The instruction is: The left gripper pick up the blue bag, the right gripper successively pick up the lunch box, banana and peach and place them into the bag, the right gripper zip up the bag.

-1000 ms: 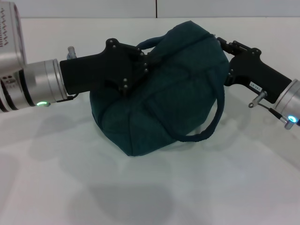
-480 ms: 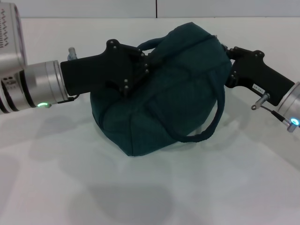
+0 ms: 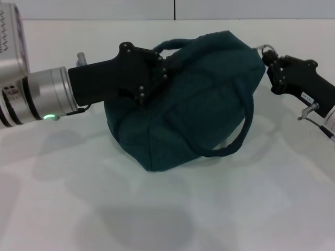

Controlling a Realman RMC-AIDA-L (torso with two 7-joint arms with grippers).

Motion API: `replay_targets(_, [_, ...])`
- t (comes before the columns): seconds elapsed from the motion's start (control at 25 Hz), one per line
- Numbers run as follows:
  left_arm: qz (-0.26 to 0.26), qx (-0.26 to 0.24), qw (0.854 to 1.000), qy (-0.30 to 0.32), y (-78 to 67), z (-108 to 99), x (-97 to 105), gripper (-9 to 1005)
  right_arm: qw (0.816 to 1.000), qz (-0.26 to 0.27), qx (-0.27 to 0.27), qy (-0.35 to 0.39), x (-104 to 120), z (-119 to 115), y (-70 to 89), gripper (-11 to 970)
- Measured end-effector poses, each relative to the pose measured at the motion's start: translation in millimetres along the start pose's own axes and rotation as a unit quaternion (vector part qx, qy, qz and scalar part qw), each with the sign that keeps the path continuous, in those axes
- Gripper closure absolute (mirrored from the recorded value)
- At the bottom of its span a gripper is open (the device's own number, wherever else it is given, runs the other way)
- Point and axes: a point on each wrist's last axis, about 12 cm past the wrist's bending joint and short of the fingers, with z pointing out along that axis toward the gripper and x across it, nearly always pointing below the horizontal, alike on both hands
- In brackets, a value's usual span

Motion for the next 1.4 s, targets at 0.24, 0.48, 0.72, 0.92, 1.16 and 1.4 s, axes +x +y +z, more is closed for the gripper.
replay_targets(0.24, [-0.008, 0.001, 1.000, -0.001, 1.4, 1.8, -1.5, 959, 0.999, 0.015, 0.011, 0.028, 5.2, 1.3, -4.1, 950])
replay_targets(0.48, [-0.034, -0.015, 0.999, -0.017, -1.8, 0.0, 1.4, 960, 0.999, 0.046, 0.001, 0.003, 0.5, -3.7, -3.1, 946])
replay_targets(0.72, [-0.077, -0.037, 0.996, -0.038, -3.7, -3.6, 3.7, 943, 0.998, 0.061, 0.001, -0.002, 1.2, -9.7, -4.4, 857])
replay_targets(0.92, [-0.089, -0.054, 0.993, -0.052, -6.4, -9.0, 6.6, 850, 0.997, 0.076, -0.007, -0.019, 0.0, -18.9, -3.4, 769])
replay_targets(1.16, [-0.098, -0.068, 0.990, -0.071, -8.9, -13.0, 7.7, 620, 0.993, 0.113, -0.040, -0.002, -4.6, -35.3, -14.3, 529])
replay_targets(1.4, [-0.098, -0.065, 0.990, -0.079, -12.9, -17.9, 8.0, 364, 0.990, 0.099, -0.097, -0.020, -9.8, -47.6, -5.8, 335])
